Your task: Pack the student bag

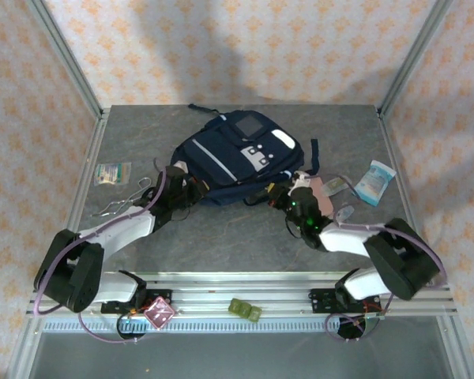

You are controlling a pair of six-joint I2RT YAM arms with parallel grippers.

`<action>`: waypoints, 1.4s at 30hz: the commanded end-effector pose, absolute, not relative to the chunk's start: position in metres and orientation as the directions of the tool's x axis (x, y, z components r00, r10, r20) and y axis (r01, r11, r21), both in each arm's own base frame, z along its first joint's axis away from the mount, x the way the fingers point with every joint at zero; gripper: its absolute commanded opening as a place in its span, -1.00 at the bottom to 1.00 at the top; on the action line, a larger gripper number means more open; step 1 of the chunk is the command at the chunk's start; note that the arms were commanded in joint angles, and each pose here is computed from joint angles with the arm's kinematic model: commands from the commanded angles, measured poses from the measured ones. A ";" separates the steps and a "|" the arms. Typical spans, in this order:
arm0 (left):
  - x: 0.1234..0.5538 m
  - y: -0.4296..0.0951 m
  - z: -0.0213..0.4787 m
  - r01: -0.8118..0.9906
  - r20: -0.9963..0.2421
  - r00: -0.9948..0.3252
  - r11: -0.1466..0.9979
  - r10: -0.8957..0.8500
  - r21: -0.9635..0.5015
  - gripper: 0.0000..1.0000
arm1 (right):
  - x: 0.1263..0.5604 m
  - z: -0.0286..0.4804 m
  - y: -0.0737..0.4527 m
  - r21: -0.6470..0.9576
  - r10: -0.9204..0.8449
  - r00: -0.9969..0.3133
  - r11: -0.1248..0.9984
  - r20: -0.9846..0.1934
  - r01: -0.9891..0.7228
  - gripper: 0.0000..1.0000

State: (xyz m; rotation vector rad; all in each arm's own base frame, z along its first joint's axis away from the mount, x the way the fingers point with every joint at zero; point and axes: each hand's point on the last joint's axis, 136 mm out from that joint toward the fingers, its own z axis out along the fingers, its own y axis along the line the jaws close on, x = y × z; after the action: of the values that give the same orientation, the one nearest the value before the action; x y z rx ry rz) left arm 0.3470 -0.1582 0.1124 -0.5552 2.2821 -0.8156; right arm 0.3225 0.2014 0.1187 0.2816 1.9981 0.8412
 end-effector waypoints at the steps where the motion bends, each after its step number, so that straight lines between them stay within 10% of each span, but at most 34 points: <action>1: 0.378 -0.116 0.122 -0.173 -0.635 -0.609 0.861 -0.475 -0.478 -1.00 | 0.309 0.132 0.197 0.626 0.447 -0.545 0.755 -0.710 -0.197 -0.82; 6: 0.391 -0.101 0.110 -0.208 -0.683 -0.619 0.919 -0.389 -0.334 -0.98 | 0.308 0.132 0.193 0.645 0.462 -0.595 0.753 -0.657 -0.127 0.09; 10: 0.392 -0.100 0.108 -0.236 -0.664 -0.633 0.916 -0.398 -0.324 -0.01 | 0.324 0.145 0.197 0.714 0.530 -0.633 0.699 -0.564 -0.050 0.18; 14: 0.385 -0.103 0.117 -0.250 -0.638 -0.623 0.889 -0.452 -0.384 0.28 | 0.340 0.133 0.193 0.683 0.548 -0.703 0.720 -0.453 0.121 0.18; 19: 0.366 -0.118 0.141 -0.211 -0.604 -0.603 0.835 -0.521 -0.508 0.32 | 0.342 0.102 0.174 0.661 0.622 -0.729 0.678 -0.284 0.322 0.21; 42: 0.354 -0.221 0.121 -0.005 -0.568 -0.685 0.784 -0.455 -0.621 0.29 | 0.420 0.085 0.169 0.623 0.632 -0.721 0.693 -0.285 0.362 0.09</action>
State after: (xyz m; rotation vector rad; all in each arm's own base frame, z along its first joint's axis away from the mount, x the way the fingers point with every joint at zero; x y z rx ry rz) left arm 0.3466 -0.2191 0.1151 -0.3288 2.2688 -0.7607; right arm 0.4210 0.1688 0.1009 0.7452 2.3723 0.7547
